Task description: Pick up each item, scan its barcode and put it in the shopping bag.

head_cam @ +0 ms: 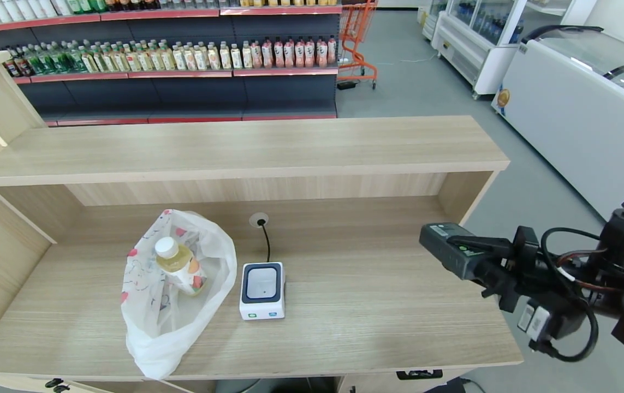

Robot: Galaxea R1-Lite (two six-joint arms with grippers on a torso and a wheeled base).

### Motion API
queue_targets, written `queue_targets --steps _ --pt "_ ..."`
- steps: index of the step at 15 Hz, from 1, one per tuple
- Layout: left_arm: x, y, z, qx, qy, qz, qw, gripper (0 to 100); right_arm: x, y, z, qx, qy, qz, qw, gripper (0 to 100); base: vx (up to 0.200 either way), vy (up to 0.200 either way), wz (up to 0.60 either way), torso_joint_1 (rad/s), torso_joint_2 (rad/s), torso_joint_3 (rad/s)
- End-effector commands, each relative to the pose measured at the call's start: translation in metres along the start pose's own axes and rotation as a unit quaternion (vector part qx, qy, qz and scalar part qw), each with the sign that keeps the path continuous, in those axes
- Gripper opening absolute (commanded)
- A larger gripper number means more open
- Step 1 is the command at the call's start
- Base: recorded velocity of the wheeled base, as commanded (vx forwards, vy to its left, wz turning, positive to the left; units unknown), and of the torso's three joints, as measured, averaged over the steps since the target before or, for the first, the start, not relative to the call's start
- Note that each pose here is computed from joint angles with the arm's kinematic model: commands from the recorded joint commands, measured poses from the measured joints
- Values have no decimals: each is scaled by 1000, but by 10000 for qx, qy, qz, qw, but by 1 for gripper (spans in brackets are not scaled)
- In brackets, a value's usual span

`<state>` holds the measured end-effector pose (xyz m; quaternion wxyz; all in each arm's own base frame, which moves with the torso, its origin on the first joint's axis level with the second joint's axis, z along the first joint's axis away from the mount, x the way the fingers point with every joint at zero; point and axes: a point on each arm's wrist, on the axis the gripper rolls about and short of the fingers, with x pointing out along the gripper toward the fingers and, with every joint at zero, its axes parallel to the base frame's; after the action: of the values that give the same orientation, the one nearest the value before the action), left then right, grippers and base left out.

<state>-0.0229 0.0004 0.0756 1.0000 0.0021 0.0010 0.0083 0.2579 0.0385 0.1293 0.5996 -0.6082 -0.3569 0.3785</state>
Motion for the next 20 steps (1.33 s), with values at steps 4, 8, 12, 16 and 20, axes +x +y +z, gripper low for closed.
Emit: queue_targets --steps 4,8,12,16,20 --pt "0 0 0 2 -2 1 10000 100 9 8 6 -1708 -702 14 9828 0 0 0 0 0 0 0" --pt "0 0 0 2 -2 1 10000 100 44 16 35 -2533 -1577 -148 9543 0 0 0 0 0 0 0" --pt "0 0 0 2 -2 1 10000 100 58 18 52 -3083 -2113 -433 9265 0 0 0 0 0 0 0" --pt "0 0 0 2 -2 1 10000 100 59 9 62 -3609 -2305 -725 9008 0 0 0 0 0 0 0" --pt "0 0 0 2 -2 1 10000 100 67 3 85 -3812 -2668 -972 8798 0 0 0 0 0 0 0"
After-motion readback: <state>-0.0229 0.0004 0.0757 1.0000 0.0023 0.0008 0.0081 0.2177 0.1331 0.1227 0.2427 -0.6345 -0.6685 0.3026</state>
